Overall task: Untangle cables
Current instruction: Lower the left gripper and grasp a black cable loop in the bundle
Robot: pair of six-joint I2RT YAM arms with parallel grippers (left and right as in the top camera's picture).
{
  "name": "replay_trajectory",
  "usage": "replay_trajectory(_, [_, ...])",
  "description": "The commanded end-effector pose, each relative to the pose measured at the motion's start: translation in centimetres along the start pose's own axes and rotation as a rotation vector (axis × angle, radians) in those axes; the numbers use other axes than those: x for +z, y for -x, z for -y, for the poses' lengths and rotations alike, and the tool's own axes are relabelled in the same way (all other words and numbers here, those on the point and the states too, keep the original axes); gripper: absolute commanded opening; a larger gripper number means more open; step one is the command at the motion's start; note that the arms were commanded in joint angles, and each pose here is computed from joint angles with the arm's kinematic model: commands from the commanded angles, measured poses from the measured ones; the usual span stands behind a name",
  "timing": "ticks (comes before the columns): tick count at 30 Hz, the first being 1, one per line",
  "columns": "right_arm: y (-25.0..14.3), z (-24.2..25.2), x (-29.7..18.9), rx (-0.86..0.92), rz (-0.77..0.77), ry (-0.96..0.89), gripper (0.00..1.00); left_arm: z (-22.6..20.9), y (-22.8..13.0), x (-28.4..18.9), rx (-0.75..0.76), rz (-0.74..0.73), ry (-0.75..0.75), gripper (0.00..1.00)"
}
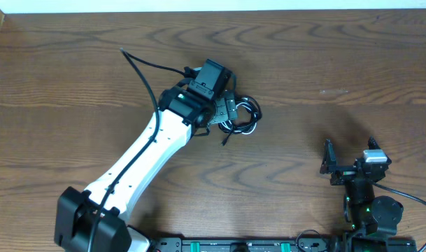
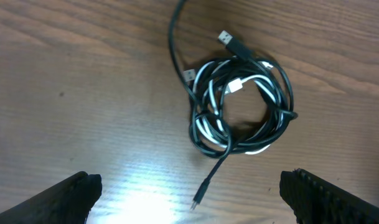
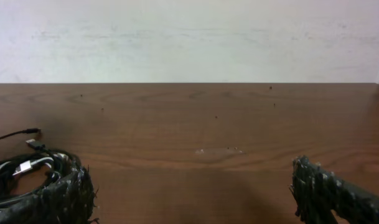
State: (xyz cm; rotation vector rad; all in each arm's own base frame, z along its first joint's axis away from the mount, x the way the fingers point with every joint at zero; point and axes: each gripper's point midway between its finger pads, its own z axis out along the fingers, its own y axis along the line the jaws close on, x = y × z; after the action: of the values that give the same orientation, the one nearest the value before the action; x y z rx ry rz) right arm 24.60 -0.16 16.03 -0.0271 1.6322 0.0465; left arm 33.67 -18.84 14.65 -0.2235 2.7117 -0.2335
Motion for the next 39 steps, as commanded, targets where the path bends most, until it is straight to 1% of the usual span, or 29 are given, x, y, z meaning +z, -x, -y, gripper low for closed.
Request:
replay_trajectory(1, [-0.1,0.3,0.0,-0.011,-0.001,-0.013,0.99,0.9,0.1,0.8,0.006,-0.001,0.003,0.99])
replay_trajectory(10, [-0.1,0.3,0.0,-0.011,-0.001,-0.013,0.99,1.5,-1.6,4.6,0.04,-0.065,0.045,0.99])
replay_trajectory(22, [-0.1,0.3,0.0,-0.011,-0.001,-0.013,0.99,1.8,-2.1,9.2,0.044,-0.091,0.068,0.99])
replay_trajectory(33, [-0.1,0.3,0.0,-0.011,-0.001,-0.013,0.99,1.3,-2.9,11.8,0.05,-0.119,0.098,0.99])
replay_trajectory(39, [-0.1,0.3,0.0,-0.011,-0.001,-0.013,0.99,1.7,-2.6,12.7,0.047,-0.102,0.088,0.99])
